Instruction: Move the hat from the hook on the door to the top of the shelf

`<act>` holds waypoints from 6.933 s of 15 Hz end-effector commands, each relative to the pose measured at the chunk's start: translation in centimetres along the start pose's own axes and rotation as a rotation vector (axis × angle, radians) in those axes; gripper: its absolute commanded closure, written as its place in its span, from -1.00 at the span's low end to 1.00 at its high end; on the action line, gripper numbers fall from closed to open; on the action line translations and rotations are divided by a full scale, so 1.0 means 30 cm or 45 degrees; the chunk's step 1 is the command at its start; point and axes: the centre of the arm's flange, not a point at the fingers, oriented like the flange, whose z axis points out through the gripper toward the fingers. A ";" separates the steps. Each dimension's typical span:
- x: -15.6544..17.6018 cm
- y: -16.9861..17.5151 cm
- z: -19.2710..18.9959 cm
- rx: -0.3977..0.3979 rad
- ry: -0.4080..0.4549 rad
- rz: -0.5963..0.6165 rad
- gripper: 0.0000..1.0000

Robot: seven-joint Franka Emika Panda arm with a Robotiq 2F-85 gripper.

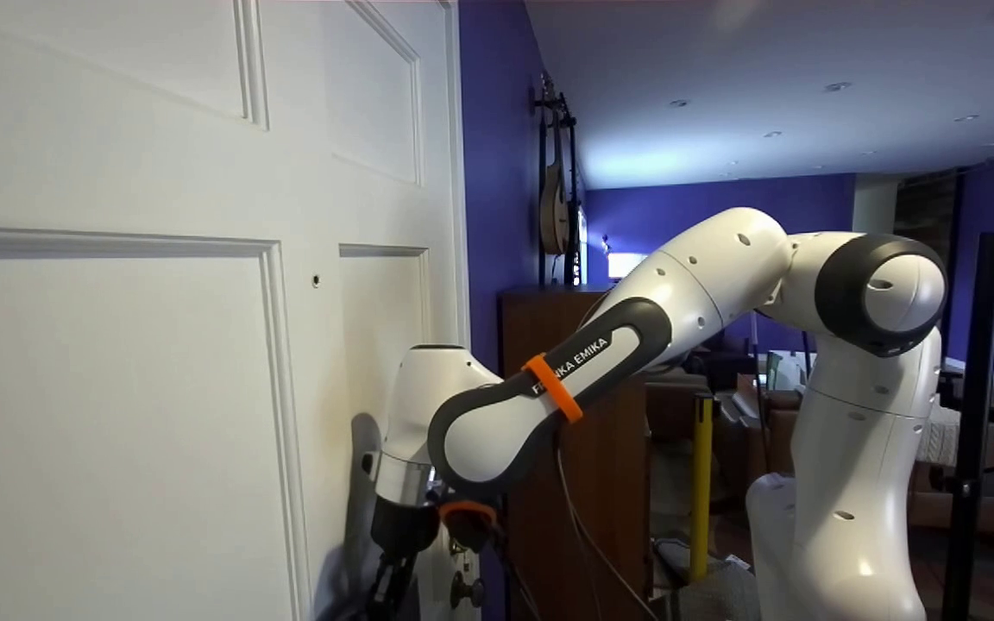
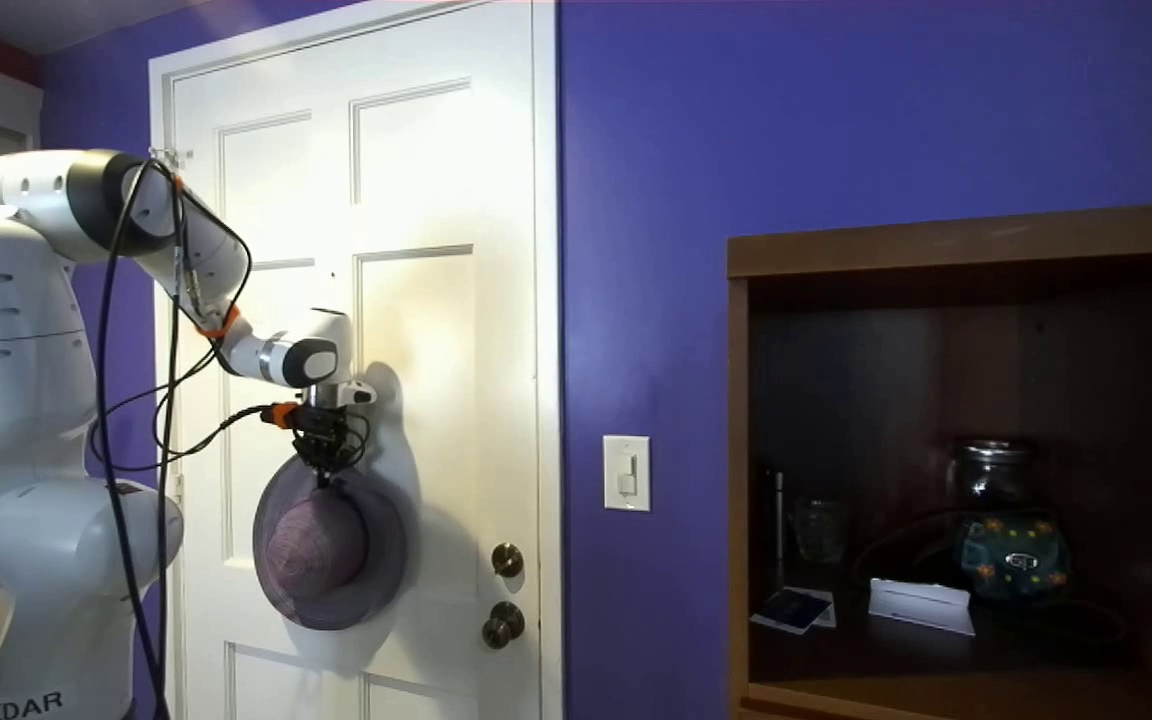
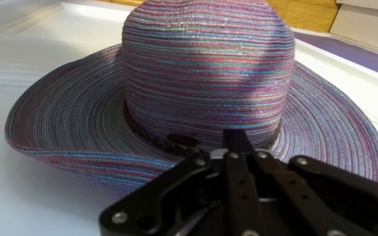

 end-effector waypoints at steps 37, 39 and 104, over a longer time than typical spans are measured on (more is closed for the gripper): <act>-0.054 0.033 0.124 0.040 0.157 0.115 -1.00; -0.047 0.028 0.138 0.049 0.165 0.111 -0.94; -0.094 0.120 -0.501 -0.228 0.227 0.146 0.85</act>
